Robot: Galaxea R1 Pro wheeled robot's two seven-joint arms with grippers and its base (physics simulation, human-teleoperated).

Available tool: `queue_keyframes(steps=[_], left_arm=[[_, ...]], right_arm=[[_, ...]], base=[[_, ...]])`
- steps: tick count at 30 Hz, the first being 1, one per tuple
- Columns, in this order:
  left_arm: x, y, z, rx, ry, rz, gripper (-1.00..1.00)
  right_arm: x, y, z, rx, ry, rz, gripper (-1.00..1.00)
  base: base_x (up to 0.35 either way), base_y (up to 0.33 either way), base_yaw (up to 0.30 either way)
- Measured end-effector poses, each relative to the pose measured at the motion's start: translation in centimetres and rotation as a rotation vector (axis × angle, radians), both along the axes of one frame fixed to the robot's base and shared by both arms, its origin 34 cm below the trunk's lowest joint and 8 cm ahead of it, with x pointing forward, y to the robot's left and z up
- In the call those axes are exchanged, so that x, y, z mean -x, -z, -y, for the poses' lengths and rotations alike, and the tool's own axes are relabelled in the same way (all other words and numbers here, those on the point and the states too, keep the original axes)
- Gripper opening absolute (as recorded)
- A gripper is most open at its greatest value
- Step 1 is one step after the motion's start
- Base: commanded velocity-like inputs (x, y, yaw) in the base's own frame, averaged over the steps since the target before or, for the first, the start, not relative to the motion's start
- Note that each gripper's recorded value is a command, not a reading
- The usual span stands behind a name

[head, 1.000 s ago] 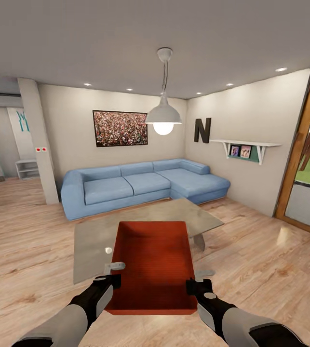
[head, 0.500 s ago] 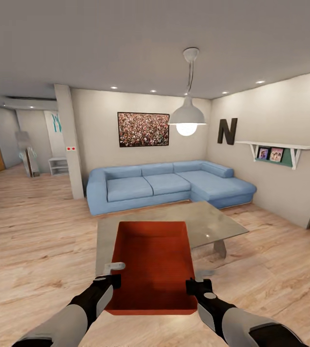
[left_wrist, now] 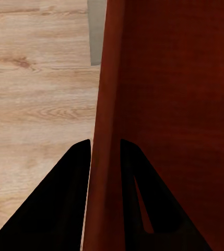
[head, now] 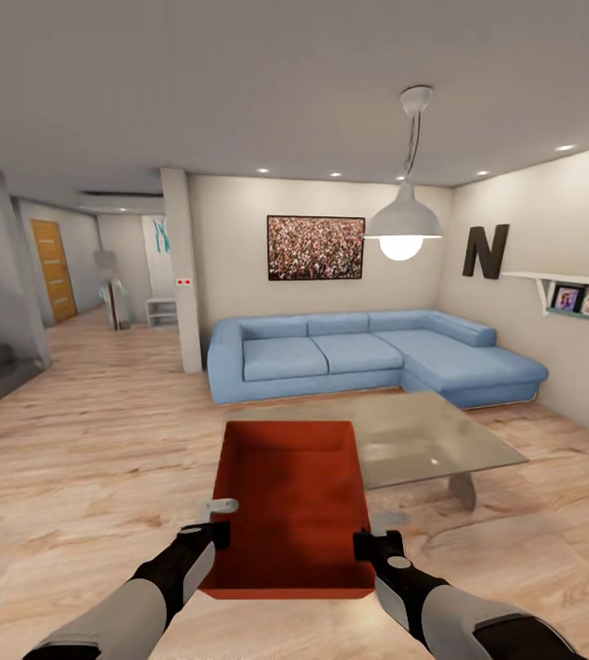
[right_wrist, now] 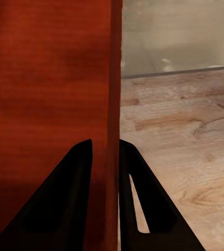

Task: Move the two storage containers from the living room to the garage. In the garage, place one container on the floor and stack the other container on top of it (either order is fine).

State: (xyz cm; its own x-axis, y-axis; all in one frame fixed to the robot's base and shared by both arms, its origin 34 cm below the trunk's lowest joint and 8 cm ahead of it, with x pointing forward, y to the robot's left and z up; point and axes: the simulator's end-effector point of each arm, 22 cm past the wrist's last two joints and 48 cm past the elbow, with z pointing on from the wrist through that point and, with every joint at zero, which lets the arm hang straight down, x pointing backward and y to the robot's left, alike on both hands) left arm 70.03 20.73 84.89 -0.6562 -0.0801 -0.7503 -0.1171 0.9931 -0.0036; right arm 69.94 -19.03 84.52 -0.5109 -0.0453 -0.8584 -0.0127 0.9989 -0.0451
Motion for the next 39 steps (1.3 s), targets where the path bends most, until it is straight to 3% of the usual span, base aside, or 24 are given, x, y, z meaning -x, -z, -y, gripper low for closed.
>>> queue_keyframes(steps=[39], left_arm=[[0.0, -0.09, -0.02, 0.001, 0.0, 0.001, -1.0]], right_arm=[[-0.01, -0.1, -0.02, 0.0, -0.001, 0.001, -1.0]], base=[[0.0, 0.0, 0.3]])
